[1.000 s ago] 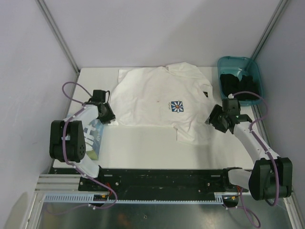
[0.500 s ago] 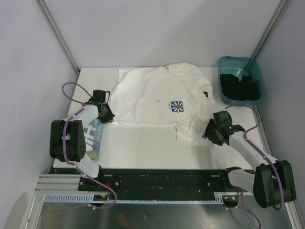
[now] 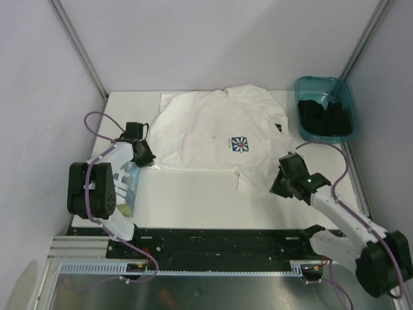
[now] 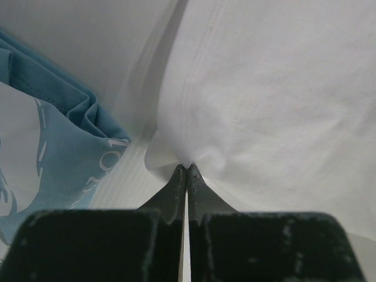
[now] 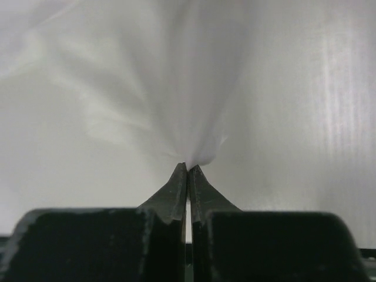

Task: Fold and stack the t-shirts
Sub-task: Flatten out the tshirt

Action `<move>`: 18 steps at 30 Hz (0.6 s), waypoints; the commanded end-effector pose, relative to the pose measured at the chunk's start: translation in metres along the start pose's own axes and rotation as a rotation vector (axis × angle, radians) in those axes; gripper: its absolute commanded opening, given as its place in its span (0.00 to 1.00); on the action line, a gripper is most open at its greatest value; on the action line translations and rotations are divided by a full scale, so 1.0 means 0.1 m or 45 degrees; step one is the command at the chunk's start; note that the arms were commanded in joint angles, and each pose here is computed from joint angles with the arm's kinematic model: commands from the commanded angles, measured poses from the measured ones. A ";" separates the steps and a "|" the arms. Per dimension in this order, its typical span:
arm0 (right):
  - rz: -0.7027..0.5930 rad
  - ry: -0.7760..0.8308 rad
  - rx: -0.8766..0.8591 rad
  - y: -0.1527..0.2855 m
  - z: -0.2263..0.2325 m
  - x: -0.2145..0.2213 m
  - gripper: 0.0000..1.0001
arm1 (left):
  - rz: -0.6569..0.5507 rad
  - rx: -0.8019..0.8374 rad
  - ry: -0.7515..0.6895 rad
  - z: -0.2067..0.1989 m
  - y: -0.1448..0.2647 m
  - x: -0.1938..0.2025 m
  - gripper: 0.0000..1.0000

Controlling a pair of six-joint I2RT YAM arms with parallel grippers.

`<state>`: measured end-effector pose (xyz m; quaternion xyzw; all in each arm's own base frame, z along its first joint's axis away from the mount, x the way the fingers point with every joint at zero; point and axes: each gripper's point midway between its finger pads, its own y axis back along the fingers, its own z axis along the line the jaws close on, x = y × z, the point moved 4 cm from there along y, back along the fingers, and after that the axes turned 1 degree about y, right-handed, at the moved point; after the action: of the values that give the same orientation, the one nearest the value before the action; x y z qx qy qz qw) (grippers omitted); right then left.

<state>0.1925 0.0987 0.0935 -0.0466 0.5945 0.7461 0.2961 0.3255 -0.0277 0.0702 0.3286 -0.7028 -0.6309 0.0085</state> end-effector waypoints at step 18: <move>-0.202 -0.252 -0.024 0.32 -0.18 -0.52 0.60 | -0.062 0.054 -0.031 -0.11 0.07 -0.17 0.00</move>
<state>0.1977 0.0864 0.1334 -0.0183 0.5376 0.7553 0.3743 0.3256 -0.0281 0.0706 0.3254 -0.7047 -0.6305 0.0053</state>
